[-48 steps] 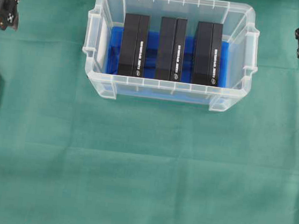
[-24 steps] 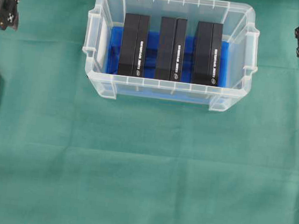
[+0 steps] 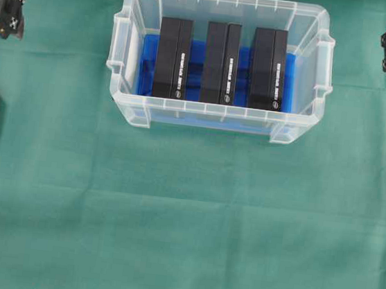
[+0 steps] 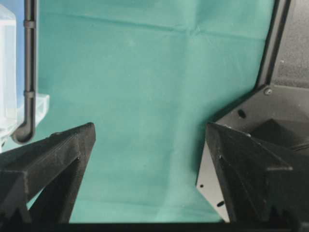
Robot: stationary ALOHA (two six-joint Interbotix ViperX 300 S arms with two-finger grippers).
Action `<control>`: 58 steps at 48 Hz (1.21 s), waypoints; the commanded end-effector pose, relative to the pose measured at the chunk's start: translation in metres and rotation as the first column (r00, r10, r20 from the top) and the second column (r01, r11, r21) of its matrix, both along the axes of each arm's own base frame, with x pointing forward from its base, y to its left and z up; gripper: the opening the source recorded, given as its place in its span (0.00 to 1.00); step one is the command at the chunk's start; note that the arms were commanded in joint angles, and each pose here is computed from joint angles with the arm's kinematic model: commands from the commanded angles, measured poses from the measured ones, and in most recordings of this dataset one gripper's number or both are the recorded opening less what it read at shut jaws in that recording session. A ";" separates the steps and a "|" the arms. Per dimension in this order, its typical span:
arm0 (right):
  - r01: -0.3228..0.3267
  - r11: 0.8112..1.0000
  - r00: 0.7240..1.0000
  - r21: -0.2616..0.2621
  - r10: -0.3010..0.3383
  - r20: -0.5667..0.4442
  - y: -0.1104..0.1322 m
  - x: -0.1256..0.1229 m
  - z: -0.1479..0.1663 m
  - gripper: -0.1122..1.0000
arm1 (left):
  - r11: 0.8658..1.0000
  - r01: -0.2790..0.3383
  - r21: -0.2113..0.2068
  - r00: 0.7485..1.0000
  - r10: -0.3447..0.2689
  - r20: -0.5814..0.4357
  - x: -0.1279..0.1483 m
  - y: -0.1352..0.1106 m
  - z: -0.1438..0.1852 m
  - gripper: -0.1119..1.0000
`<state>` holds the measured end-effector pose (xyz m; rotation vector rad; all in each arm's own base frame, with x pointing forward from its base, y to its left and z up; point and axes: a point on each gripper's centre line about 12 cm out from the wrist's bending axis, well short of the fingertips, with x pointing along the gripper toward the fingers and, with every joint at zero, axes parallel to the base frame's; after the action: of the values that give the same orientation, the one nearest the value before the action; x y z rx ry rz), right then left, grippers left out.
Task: Take out the box from the case.
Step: 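Move the open right gripper over the middle black box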
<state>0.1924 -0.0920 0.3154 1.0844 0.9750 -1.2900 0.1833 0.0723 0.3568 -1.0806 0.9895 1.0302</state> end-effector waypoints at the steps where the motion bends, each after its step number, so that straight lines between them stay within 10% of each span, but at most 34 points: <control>1: 0.002 1.000 1.000 -0.012 -0.002 0.016 -0.001 0.001 0.004 0.95 | 1.000 -0.004 0.005 1.000 0.004 0.015 0.000 0.001 0.004 0.92; 12: 0.018 1.000 0.999 -0.009 -0.018 0.039 -0.004 0.013 0.002 0.95 | 1.000 -0.004 0.004 1.000 0.004 0.012 0.000 0.001 0.003 0.92; 58: -0.110 0.994 0.972 -0.006 0.108 0.209 -0.018 0.202 -0.006 0.95 | 1.000 -0.012 -0.001 1.000 0.012 0.000 -0.004 0.001 0.004 0.92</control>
<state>0.3863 -0.1104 0.2941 1.1112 0.9106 -1.0980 0.1811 0.0726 0.3562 -1.0857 0.9996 1.0421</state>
